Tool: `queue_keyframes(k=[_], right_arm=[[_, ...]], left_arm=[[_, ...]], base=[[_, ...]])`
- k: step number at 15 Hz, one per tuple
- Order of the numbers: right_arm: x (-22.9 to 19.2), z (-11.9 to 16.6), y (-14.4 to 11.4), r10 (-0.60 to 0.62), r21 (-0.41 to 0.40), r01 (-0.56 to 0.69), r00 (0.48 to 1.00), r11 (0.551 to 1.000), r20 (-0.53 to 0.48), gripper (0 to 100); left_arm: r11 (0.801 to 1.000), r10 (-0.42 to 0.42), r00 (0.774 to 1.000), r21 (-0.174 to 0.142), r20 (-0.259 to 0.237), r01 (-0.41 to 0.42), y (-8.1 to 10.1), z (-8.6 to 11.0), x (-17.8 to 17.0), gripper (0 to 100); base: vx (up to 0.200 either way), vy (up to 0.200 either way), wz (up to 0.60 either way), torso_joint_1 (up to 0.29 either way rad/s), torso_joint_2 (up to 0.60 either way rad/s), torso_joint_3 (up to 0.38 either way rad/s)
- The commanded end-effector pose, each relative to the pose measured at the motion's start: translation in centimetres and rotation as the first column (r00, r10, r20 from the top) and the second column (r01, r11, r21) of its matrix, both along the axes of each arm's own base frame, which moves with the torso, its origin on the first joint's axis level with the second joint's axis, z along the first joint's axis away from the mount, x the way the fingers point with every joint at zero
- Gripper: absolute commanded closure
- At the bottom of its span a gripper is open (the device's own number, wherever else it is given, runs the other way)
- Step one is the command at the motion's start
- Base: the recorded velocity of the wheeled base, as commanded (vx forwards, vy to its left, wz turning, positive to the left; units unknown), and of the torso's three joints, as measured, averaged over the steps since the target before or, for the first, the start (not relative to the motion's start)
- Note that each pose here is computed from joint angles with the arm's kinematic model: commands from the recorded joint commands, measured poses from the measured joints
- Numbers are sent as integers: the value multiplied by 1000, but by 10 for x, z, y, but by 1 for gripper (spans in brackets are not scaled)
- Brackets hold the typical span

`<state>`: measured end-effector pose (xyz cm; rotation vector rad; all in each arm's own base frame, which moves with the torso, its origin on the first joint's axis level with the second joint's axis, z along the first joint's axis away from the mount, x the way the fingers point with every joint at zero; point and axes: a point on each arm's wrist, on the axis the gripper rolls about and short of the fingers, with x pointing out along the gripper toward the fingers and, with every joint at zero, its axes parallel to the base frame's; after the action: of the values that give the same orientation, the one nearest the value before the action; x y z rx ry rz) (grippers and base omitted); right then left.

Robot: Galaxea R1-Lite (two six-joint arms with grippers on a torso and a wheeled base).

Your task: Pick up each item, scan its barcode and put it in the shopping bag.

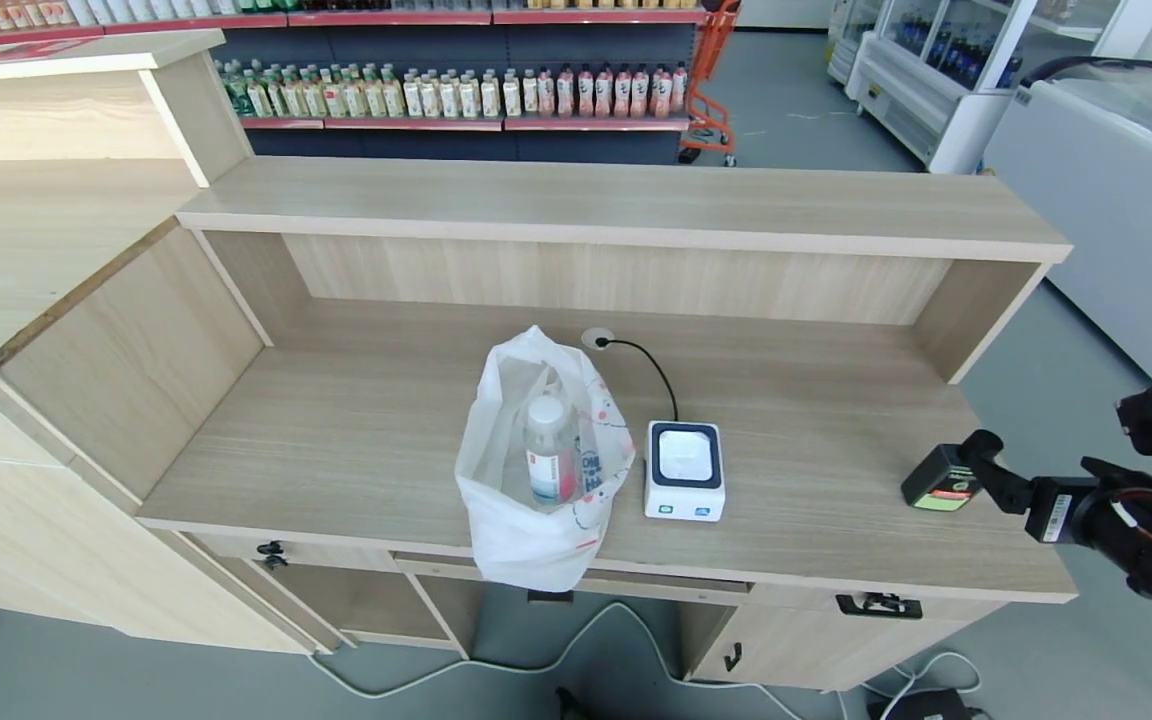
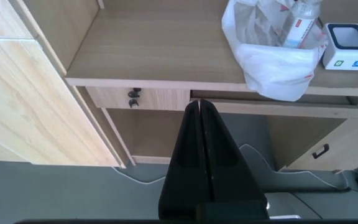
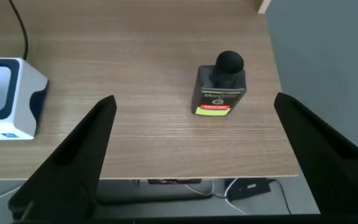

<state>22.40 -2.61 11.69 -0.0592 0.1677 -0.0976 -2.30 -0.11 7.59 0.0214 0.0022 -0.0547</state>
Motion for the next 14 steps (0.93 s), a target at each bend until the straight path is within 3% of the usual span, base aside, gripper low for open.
queue_keyframes(k=[1,4,13,14], right_arm=[[5,-6,-1,0,1,0,1000,1000,-26,0],[7,-14,-8,-22,-56,19,998,998,-63,0],[8,-18,-8,-12,-58,7,996,998,-85,0],[9,-20,-6,4,-68,-11,995,998,-96,0]], left_arm=[[1000,-1,1000,0,0,1,0,0,0,100],[1000,-1,1000,2,0,1,0,0,0,100],[1000,-1,1000,3,0,1,0,0,0,100],[1000,-1,1000,0,0,1,0,0,0,100]], base=[[0,-200,0,-2,-2,2],[0,-200,0,4,2,4],[0,-200,0,2,2,2],[0,0,0,0,0,0]])
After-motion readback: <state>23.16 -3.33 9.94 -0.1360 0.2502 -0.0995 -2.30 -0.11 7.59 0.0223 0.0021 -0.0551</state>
